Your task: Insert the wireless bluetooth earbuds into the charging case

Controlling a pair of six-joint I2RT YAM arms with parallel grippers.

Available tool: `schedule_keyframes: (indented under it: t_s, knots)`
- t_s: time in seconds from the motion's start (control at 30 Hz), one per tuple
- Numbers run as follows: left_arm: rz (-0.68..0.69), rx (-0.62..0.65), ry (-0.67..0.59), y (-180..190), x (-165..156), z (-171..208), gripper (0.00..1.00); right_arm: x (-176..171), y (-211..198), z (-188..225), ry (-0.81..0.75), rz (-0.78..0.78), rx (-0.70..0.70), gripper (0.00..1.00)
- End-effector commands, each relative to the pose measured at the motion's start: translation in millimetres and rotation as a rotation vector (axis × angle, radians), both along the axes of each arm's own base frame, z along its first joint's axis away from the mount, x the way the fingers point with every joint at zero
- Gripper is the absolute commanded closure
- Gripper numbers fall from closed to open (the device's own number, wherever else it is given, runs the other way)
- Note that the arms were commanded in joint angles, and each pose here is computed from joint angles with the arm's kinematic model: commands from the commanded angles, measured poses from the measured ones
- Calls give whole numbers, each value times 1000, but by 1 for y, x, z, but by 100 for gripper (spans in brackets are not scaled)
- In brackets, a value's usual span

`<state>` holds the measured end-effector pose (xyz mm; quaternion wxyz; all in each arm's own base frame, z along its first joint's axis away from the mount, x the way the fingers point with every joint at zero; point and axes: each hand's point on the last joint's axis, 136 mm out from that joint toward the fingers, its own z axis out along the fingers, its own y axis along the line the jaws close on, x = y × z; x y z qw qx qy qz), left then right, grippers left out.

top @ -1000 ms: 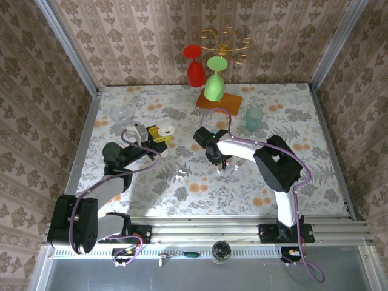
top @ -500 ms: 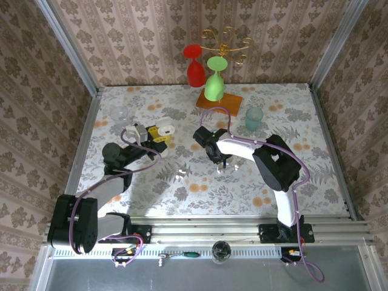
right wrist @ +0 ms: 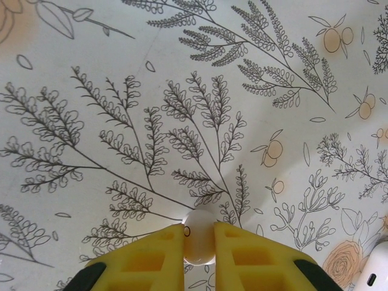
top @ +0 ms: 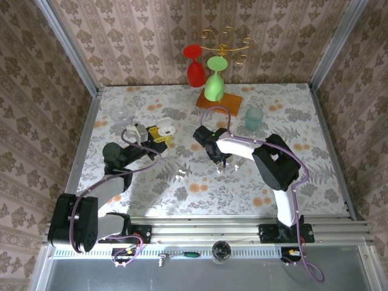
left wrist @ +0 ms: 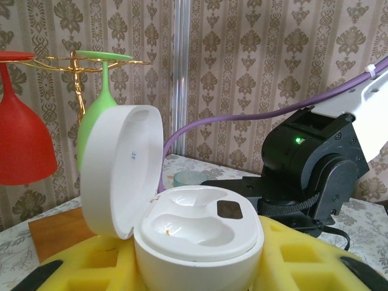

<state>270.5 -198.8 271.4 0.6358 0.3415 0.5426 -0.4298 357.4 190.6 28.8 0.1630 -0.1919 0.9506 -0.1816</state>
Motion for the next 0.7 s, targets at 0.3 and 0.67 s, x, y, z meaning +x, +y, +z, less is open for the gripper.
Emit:
schedule_keyframes:
  t_s: [0.3, 0.67]
  knots:
    - [-42, 48, -43, -21, -4, 0, 69, -6, -13, 20, -10, -174, 390, 82]
    - [-49, 55, -74, -64, 2, -12, 69, -8, -40, 60, -119, -336, 740, 82]
